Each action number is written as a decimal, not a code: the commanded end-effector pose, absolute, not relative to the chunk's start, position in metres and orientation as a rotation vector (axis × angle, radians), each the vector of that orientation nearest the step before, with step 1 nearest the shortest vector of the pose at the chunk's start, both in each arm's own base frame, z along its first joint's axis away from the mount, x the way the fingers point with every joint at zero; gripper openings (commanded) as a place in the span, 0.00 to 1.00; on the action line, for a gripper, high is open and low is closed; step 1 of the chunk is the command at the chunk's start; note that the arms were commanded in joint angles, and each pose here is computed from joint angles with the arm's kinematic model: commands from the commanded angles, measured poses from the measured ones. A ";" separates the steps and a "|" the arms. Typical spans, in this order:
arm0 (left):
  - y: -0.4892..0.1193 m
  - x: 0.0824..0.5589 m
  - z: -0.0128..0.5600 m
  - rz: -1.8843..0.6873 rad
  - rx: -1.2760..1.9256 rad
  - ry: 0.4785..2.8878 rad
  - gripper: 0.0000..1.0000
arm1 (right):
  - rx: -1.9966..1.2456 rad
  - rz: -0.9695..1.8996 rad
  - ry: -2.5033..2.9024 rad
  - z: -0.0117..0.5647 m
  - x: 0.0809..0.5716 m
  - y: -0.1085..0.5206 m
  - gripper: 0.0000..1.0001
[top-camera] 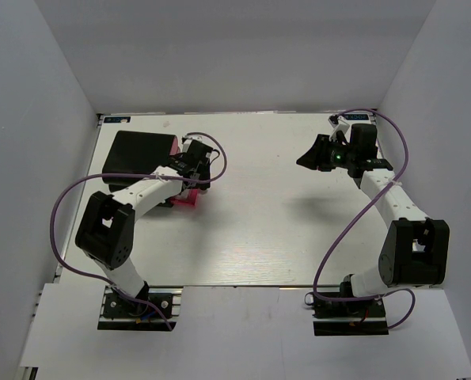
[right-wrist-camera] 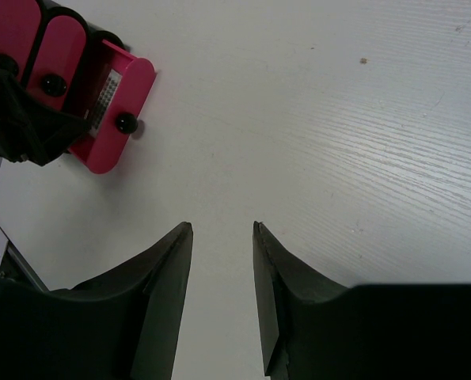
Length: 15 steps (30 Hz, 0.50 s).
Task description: Organize the makeup
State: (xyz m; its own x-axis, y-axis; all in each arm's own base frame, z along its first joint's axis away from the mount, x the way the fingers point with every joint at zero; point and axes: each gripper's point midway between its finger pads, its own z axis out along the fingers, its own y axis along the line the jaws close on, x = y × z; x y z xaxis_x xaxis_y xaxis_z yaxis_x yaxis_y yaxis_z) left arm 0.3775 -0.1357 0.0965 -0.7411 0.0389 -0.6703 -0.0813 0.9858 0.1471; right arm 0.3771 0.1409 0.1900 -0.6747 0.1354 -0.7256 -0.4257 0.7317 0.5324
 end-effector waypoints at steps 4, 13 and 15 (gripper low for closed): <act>-0.137 0.383 0.113 0.175 -0.064 2.369 0.83 | -0.242 0.917 2.110 0.193 0.379 0.143 0.43; -0.184 0.345 0.187 -0.275 0.177 2.247 0.00 | -0.418 1.030 2.060 0.195 0.366 0.164 0.31; -0.181 0.332 0.220 -0.350 0.183 2.168 0.00 | -0.517 1.063 2.029 0.193 0.359 0.175 0.23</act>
State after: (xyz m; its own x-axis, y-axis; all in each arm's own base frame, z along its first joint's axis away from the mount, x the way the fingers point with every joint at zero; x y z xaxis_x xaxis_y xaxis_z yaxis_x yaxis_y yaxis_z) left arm 0.3503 -0.1673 0.1643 -0.6725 0.0258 -0.7397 0.1209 0.9898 -0.0755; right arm 0.3700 0.1529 0.1877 -0.6717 0.0785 -0.7366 -0.5064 0.6770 0.5340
